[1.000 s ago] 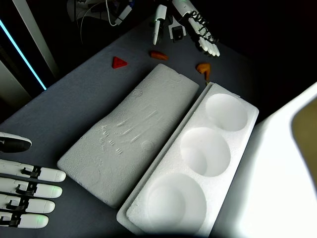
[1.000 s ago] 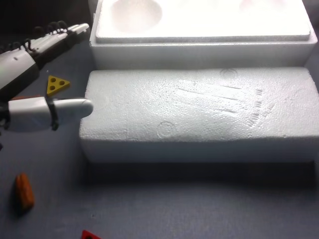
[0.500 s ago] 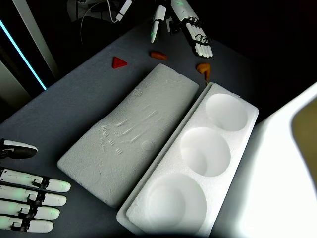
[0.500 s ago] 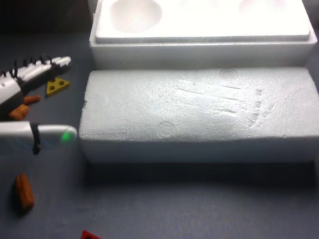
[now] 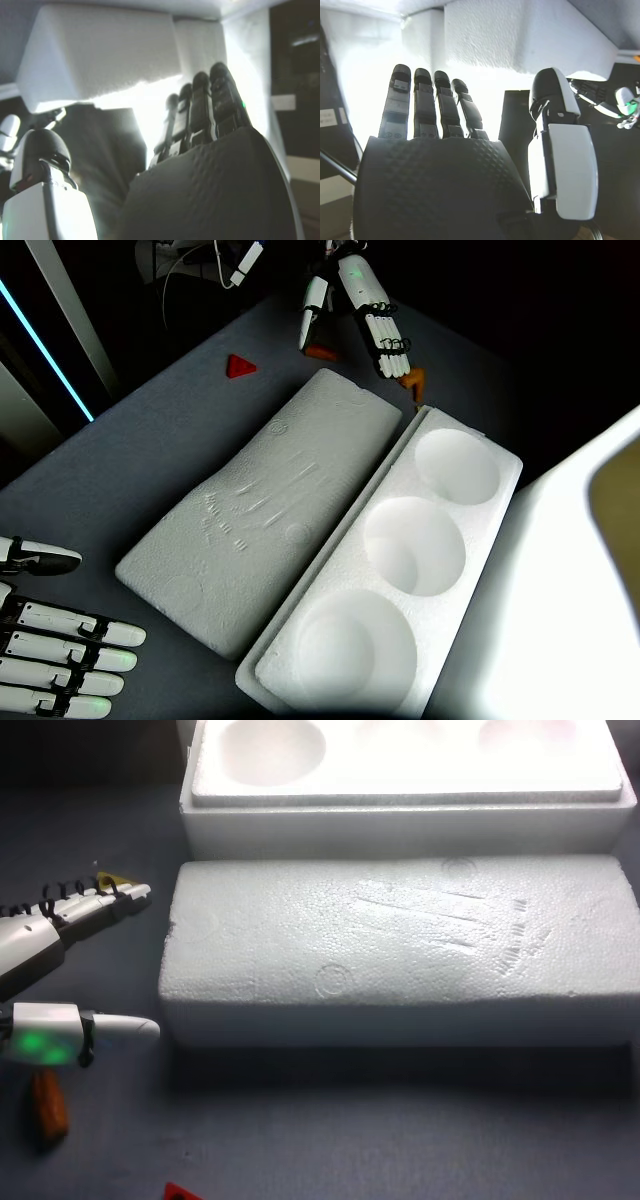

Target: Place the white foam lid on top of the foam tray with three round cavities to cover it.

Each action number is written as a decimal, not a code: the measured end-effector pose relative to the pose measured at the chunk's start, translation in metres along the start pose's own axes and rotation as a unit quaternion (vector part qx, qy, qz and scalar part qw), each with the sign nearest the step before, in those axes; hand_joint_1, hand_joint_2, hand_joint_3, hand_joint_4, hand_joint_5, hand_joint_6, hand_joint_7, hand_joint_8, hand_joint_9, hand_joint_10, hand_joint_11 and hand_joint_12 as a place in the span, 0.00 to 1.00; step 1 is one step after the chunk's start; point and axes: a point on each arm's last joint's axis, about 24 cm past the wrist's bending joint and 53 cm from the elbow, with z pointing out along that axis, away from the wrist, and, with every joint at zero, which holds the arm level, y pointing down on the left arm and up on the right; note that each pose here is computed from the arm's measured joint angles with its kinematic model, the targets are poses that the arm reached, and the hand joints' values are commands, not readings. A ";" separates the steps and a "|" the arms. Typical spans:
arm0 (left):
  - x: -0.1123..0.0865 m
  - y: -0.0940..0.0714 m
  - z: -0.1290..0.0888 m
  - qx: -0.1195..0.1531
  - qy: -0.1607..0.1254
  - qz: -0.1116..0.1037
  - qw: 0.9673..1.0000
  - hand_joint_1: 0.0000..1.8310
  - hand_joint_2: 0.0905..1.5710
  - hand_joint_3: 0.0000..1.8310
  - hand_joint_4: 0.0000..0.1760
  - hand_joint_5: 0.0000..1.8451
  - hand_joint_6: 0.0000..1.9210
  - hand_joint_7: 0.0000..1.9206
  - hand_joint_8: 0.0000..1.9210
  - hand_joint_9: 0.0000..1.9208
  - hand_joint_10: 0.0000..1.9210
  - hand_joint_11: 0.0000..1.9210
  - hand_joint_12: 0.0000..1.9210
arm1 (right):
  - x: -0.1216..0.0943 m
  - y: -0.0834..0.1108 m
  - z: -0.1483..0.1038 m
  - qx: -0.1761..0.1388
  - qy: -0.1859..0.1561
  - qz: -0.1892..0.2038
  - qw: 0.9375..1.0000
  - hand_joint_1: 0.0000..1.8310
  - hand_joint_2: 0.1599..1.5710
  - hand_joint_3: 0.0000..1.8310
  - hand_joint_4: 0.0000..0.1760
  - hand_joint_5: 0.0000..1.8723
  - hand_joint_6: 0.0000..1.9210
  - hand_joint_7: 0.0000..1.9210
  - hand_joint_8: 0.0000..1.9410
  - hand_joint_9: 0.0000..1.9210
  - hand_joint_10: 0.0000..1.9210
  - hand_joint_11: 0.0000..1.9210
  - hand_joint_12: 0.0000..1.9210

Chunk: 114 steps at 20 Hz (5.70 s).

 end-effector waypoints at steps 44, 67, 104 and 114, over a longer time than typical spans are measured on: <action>0.016 -0.012 -0.015 0.036 -0.039 -0.091 0.994 0.28 0.69 0.00 0.00 0.10 0.00 0.00 0.00 0.00 0.00 0.00 0.00 | 0.022 0.032 0.014 -0.043 -0.012 0.084 0.995 0.23 0.76 0.00 0.00 0.00 0.20 0.04 0.01 0.00 0.15 0.00 0.76; -0.064 -0.091 0.043 0.152 -0.107 -0.062 0.981 0.40 0.70 0.00 0.00 0.13 0.01 0.00 0.00 0.00 0.00 0.00 0.01 | -0.081 0.084 0.051 -0.110 -0.093 0.033 0.989 0.25 0.79 0.00 0.00 0.00 0.30 0.06 0.02 0.00 0.26 0.00 0.94; -0.086 -0.089 0.092 0.136 -0.128 -0.091 0.978 0.34 0.72 0.00 0.00 0.14 0.00 0.02 0.00 0.00 0.00 0.00 0.33 | -0.099 0.085 0.100 -0.083 -0.088 0.026 0.992 0.12 0.90 0.00 0.00 0.00 0.00 0.00 0.01 0.00 0.07 0.00 0.75; -0.087 -0.088 0.096 0.131 -0.127 -0.093 0.979 0.36 0.71 0.00 0.00 0.14 0.00 0.01 0.00 0.00 0.00 0.00 0.15 | -0.104 0.086 0.103 -0.084 -0.093 0.029 0.992 0.15 0.88 0.00 0.00 0.00 0.22 0.07 0.04 0.00 0.25 0.00 0.74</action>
